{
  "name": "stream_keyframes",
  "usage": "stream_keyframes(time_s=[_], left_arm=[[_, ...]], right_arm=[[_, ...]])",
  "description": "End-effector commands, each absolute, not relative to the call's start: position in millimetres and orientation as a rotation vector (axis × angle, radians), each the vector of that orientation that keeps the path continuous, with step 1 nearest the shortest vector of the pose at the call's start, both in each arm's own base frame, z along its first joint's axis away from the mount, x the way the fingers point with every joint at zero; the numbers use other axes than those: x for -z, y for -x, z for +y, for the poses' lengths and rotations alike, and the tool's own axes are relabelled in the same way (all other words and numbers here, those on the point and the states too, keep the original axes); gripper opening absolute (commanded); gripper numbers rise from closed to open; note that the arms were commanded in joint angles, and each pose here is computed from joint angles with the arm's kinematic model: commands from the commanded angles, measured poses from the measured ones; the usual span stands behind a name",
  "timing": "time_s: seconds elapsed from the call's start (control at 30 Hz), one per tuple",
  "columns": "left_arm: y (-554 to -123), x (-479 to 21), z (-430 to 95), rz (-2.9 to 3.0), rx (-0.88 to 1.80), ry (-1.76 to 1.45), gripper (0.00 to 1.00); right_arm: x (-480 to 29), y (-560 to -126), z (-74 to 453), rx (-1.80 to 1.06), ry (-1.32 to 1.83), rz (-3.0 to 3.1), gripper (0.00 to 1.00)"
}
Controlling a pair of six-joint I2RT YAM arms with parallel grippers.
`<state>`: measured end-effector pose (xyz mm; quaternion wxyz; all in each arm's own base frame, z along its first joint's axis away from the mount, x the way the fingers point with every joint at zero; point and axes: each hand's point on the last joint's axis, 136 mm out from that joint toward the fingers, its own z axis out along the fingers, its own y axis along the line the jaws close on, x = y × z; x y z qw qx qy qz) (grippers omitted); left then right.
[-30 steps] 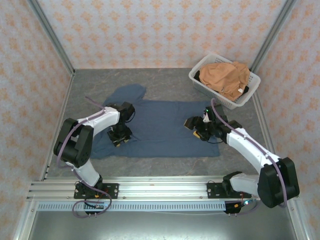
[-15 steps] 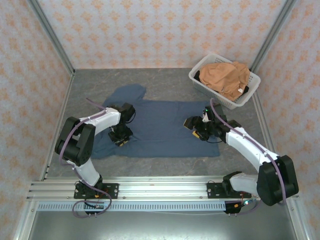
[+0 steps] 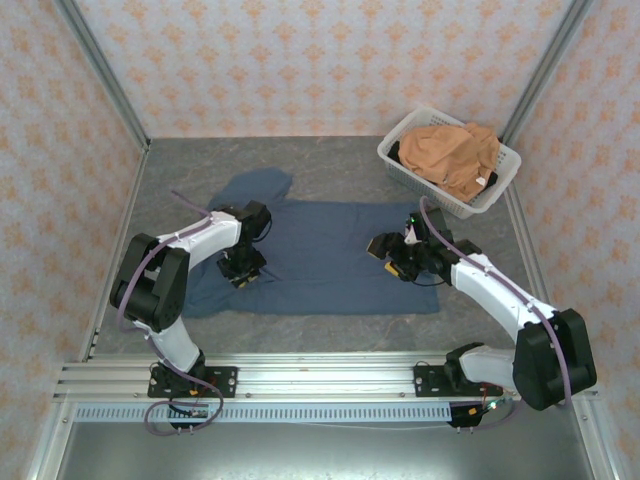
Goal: Fold and stack the t-shirts
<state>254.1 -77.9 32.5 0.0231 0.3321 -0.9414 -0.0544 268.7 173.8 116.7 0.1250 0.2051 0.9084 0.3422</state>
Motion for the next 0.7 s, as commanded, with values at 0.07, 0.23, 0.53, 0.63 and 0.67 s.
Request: stream_keyframes(time_s=[0.07,0.23,0.53,0.63,0.67], left_arm=[[-253.0,-37.0,-72.9,-2.919,0.235,-1.020,0.21],[-244.0,-25.9,-71.1,-2.893,0.250,-1.008,0.21],[-249.7,-22.1,-71.3,-2.901,0.252,-1.022,0.17],[-250.9,-23.6,-71.9,-2.905,0.248,-1.030,0.13],[-251.8,-25.0,-72.1,-2.909,0.246,-1.032,0.12]], right_arm=[[-126.0,-275.5,178.3,-1.025,-0.582,2.620,0.65],[-126.3,-275.4,178.5,-1.025,-0.578,2.620,0.65],[-125.4,-277.5,179.7,-1.025,-0.579,2.624,0.65],[-125.6,-278.3,179.8,-1.025,-0.579,2.624,0.65],[-124.8,-278.1,180.0,-1.025,-0.577,2.625,0.65]])
